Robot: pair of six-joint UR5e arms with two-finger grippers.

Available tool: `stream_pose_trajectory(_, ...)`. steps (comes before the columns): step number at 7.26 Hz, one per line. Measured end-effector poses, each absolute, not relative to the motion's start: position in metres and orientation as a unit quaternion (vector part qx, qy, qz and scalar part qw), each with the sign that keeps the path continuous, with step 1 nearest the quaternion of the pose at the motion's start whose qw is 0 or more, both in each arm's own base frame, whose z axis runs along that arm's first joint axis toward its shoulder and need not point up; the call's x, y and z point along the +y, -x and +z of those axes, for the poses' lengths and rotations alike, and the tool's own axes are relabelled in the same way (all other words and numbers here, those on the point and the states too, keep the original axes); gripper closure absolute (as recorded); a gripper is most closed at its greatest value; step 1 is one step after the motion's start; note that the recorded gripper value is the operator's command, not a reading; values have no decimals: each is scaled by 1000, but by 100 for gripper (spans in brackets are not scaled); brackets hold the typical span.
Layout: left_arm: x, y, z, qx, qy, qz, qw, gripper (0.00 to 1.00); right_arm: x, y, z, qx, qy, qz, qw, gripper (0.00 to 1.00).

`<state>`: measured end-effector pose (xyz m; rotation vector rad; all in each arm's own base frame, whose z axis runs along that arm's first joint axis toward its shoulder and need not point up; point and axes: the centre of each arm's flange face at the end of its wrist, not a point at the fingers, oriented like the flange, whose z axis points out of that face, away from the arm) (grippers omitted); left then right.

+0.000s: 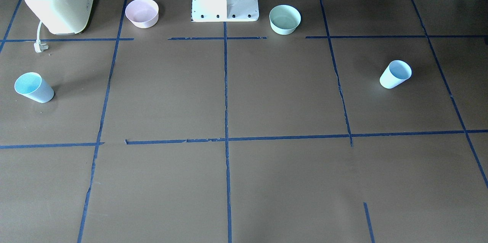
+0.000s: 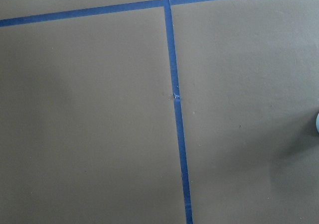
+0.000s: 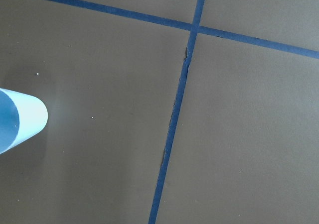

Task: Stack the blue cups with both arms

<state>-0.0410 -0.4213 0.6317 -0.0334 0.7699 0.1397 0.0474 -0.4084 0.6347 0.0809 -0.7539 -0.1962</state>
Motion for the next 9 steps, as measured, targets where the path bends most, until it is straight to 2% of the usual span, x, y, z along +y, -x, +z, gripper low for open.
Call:
stream_pose_trajectory(5,-428,38,617,375,1,76,924,0,-410,-45,632,-373,-41,-98,922,0)
stream_pose_trajectory(9,-472,30,583,375,-106,123,913,0,-412,-40,628,-377,-41,-101,920,0)
